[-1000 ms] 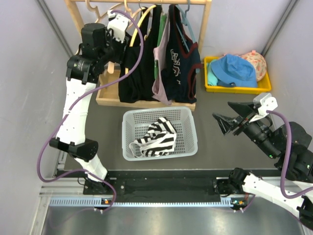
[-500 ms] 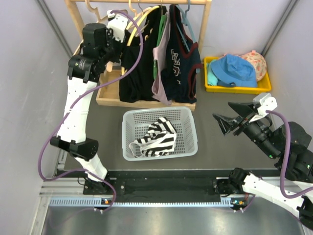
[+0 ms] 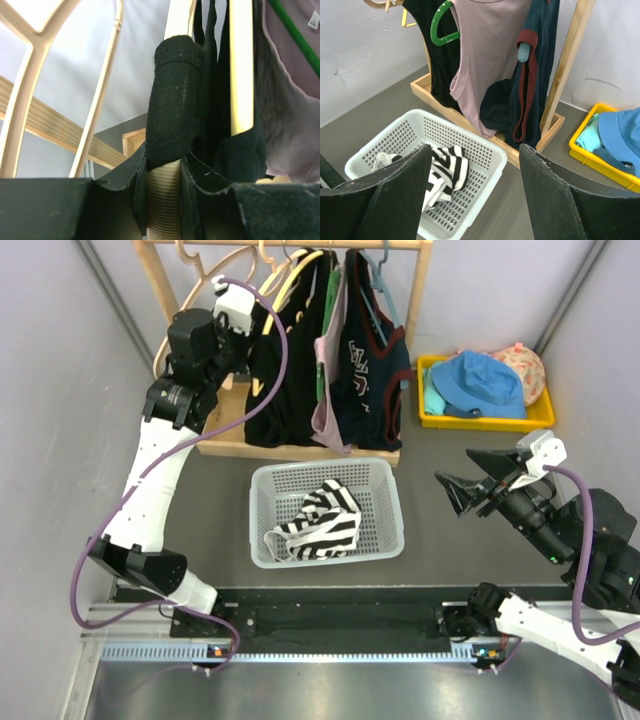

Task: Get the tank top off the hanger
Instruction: Pick up the hanger from the clothesline.

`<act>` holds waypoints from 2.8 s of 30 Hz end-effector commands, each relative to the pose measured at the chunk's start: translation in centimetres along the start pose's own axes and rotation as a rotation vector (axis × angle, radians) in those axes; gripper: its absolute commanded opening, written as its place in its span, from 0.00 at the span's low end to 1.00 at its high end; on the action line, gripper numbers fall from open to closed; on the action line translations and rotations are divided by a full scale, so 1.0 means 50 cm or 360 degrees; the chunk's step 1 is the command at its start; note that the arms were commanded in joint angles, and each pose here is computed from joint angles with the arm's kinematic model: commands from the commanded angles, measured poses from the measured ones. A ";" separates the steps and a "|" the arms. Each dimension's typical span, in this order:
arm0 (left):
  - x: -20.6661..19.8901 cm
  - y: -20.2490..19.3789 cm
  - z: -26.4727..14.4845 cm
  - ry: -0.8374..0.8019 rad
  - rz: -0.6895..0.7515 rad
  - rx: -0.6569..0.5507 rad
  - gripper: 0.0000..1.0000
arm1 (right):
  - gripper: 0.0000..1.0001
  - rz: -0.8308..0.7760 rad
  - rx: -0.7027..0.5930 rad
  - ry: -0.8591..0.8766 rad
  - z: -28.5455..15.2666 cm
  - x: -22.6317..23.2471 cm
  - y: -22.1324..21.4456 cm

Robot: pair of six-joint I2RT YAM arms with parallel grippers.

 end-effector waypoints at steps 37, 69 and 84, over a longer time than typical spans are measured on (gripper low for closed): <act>0.022 0.178 -0.068 0.0137 -0.0119 -0.0680 0.00 | 0.70 0.0057 0.0018 -0.0018 0.003 0.005 -0.014; 0.017 0.185 -0.238 -0.0039 -0.0141 -0.0643 0.00 | 0.70 0.0058 0.0054 -0.0109 0.065 0.001 0.012; -0.006 0.232 -0.504 -0.0401 0.0018 -0.1087 0.00 | 0.70 0.0118 0.0185 -0.0281 0.106 -0.006 -0.001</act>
Point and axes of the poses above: each gripper's point midway between its finger pads, its own z axis out along the fingers, its own x axis along the line the jaws close on, y = z × x, the point moved 7 cm from there along -z, back along the fingers, and after that the axes turned 15 degrees about -z, right-handed, at the moved point
